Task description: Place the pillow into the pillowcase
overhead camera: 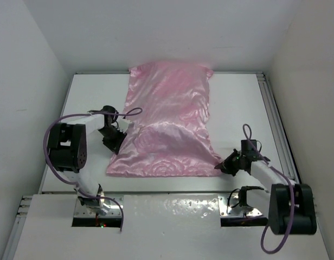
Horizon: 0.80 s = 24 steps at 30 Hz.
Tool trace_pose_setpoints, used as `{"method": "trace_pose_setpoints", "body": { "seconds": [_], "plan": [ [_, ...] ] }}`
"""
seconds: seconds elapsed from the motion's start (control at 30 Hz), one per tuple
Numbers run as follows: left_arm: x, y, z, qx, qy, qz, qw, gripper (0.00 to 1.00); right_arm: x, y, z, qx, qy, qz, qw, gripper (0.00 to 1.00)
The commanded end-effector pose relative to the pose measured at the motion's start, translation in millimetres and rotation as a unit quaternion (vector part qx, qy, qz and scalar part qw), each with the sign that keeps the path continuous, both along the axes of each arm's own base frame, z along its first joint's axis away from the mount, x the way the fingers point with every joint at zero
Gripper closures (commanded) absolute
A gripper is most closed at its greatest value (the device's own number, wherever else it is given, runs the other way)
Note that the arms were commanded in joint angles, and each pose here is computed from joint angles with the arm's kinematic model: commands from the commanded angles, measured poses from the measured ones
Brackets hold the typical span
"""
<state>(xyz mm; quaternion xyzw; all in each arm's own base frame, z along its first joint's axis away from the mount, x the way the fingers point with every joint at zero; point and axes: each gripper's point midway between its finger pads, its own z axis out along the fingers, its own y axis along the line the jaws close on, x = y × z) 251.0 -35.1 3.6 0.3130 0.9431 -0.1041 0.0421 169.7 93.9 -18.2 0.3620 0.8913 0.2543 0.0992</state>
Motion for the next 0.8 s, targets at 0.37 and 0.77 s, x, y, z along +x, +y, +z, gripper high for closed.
{"method": "trace_pose_setpoints", "body": {
  "seconds": [0.37,0.77],
  "plan": [
    [-39,2,-5,0.015,0.058,-0.039,0.997,1.00,-22,-82,1,-0.175,0.015,-0.173,0.969,0.51],
    [93,17,120,0.004,-0.106,-0.005,0.994,0.38,150,-97,177,-0.234,-0.292,-0.088,0.923,0.77]
  ]
}}
